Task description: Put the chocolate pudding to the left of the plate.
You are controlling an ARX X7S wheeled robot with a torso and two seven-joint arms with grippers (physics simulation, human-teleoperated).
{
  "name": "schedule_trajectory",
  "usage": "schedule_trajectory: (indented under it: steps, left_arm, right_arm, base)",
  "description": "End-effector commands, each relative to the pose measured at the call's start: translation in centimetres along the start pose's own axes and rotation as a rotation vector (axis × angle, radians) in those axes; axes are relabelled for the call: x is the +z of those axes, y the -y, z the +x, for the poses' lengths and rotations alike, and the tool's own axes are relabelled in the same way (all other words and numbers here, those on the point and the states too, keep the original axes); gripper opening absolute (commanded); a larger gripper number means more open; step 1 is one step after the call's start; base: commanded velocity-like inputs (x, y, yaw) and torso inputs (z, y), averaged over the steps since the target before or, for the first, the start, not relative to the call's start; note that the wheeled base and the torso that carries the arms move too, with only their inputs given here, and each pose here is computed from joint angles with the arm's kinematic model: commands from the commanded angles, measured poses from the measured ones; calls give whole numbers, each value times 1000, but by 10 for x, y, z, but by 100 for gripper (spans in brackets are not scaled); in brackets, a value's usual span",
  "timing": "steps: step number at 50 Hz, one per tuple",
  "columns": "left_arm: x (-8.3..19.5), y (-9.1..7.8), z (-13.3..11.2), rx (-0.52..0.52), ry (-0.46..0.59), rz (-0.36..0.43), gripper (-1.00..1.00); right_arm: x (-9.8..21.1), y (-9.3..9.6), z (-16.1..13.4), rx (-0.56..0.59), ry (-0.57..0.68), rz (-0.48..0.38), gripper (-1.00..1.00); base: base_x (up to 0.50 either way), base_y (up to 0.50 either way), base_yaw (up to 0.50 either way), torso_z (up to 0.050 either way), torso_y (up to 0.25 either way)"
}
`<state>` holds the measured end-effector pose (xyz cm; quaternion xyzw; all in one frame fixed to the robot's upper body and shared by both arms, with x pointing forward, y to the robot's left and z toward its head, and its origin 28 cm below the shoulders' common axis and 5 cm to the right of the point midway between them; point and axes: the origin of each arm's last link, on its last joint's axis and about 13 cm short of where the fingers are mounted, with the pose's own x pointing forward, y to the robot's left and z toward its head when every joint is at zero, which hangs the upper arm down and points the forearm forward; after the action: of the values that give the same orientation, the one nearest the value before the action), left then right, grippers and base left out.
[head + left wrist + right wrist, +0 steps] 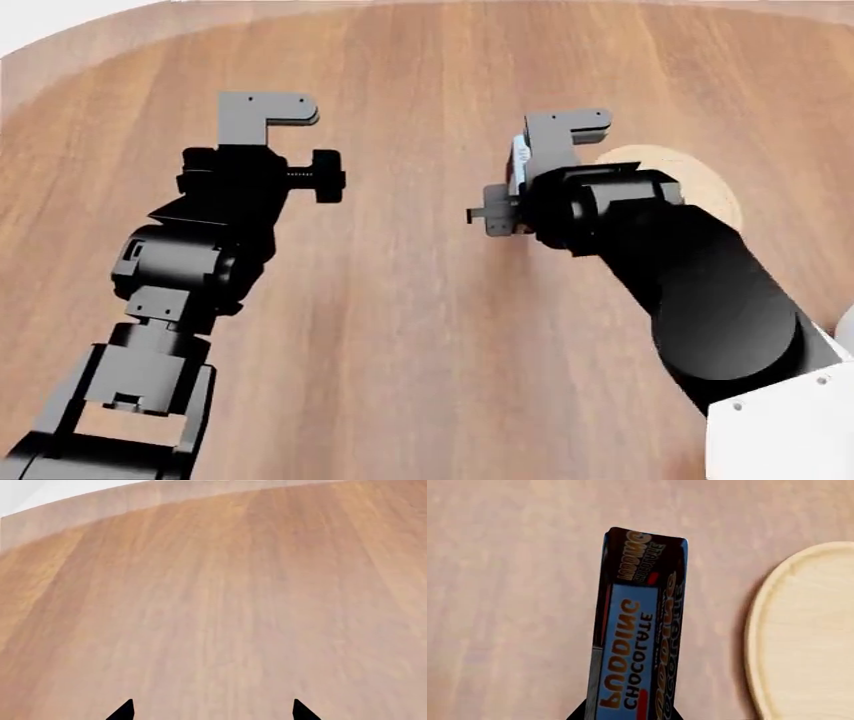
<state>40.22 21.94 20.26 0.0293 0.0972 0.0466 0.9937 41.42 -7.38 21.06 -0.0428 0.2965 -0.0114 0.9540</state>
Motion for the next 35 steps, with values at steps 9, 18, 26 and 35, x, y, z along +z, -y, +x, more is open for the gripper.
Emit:
schedule_trajectory:
  steps: [9,18,26,35]
  left_arm:
    - [3,0,0,-1,2,-8,100]
    - [6,-1,-1,0,8,-10,100]
    - [7,-2,-2,-1,13,-13,100]
    - [6,-3,-1,1,10,-17,100]
  right_arm:
    - [2,5,0,-16,5,-19,-100]
    - [-5,5,3,-14,-19,-22,-100]
    - [-9,6,4,-17,-35,-20,-100]
    - [-10,6,5,-19,-41,-21,-100]
  base:
    - [0,0,0,0,-36]
    - [0,0,0,0,0]
    - [0,0,0,0,0]
    - [-1,0,0,0,0]
